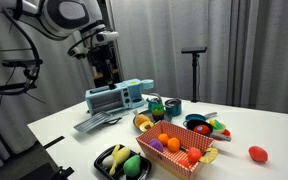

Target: Take the plushie from the box and put it in the green cup

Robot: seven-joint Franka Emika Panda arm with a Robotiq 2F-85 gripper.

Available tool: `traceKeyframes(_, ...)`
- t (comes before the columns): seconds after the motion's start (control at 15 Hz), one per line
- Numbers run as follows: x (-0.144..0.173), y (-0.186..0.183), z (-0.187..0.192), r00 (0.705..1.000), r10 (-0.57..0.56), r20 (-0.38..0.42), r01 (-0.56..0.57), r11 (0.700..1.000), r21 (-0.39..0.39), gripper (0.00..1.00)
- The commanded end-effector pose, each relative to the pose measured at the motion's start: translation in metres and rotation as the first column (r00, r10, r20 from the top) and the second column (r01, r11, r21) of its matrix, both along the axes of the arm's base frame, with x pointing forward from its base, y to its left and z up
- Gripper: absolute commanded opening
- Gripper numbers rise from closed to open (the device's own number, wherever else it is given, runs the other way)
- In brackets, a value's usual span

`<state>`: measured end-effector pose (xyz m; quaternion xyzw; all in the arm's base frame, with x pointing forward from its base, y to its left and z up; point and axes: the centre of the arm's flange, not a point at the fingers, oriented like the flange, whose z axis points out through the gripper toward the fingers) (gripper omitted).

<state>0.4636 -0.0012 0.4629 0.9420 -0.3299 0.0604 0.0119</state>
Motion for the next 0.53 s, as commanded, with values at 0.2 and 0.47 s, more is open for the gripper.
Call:
traceKeyframes(0.2, 0.054, -0.061, -0.044, 0.972, -0.227, -0.068, 0.224, 0.974, -0.045, 1.0)
traceKeyframes(0.47, 0.06, -0.094, -0.082, 0.923, -0.368, -0.114, 0.36, 0.929, -0.079, 1.0)
